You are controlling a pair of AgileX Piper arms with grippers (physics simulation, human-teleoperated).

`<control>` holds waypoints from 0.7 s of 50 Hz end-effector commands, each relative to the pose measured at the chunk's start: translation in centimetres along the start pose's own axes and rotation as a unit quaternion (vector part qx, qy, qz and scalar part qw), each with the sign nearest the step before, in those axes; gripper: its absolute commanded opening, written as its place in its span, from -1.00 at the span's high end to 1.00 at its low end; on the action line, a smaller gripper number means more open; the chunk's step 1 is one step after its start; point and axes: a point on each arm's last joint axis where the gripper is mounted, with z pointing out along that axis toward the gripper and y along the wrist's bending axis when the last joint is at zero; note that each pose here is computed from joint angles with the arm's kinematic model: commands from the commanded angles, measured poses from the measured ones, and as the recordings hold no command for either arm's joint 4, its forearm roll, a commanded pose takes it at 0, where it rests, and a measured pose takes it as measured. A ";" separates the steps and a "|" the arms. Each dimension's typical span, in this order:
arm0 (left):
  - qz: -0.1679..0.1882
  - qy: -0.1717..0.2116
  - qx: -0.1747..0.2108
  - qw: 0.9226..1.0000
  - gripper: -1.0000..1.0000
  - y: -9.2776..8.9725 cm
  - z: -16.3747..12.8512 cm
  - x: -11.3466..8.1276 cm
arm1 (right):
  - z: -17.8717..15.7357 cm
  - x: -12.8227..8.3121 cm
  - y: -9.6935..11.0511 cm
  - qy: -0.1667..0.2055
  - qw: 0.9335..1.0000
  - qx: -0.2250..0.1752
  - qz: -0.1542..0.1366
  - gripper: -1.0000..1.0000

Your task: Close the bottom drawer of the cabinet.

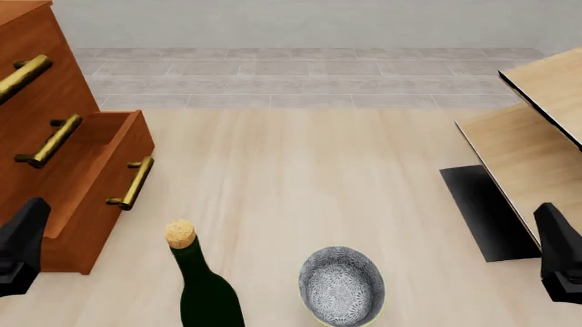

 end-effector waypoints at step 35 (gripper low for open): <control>-0.029 0.033 0.046 0.998 -1.00 -0.8 3.0 1.6 | 0.0 -0.1 0.0 -0.003 1.000 -0.003 -0.016 -1.00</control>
